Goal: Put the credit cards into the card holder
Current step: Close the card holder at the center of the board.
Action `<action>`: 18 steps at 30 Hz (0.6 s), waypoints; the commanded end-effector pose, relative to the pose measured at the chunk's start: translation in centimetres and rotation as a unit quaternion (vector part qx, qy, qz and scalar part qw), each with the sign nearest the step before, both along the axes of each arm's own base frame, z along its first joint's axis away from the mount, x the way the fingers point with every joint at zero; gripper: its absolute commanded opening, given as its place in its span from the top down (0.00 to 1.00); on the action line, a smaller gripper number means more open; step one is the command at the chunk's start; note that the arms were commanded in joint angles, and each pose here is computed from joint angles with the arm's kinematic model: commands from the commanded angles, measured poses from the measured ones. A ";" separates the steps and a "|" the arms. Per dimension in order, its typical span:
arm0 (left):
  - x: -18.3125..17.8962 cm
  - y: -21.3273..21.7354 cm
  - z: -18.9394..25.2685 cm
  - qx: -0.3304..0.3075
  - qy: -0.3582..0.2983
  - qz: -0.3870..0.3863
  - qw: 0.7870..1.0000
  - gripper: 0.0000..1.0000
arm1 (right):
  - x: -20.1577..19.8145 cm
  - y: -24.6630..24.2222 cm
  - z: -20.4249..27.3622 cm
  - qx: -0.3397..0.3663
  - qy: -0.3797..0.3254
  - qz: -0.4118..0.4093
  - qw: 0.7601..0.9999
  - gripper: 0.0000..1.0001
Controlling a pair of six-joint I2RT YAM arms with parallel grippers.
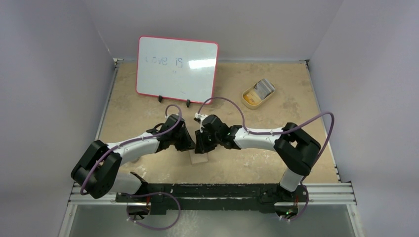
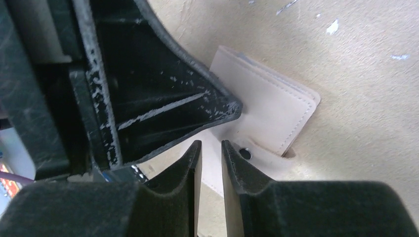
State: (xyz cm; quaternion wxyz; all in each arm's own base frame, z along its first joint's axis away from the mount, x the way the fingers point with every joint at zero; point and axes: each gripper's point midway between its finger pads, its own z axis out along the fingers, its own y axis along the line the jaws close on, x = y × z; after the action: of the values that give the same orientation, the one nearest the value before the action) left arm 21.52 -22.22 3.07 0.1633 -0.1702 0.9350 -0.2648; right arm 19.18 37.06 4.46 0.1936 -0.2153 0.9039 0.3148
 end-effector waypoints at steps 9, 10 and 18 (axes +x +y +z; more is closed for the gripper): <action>-0.3 0.0 -1.1 0.005 0.003 0.003 1.000 0.84 | 1.5 -3.1 3.5 0.015 -0.026 -0.111 0.993 0.71; -0.3 -0.1 -1.0 0.005 0.003 0.002 1.000 0.84 | 1.5 -3.4 3.3 0.016 -0.023 -0.115 0.993 0.71; -0.3 0.0 -1.3 0.010 0.004 0.001 1.000 0.84 | 1.6 -3.0 2.6 0.027 -0.003 -0.101 0.995 0.76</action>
State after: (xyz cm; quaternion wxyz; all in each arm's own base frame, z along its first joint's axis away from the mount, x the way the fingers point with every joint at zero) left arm 21.56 -22.42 3.07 0.1642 -0.1699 0.9341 -0.2678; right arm 20.44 33.11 6.47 0.2314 -0.1189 0.9176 0.3006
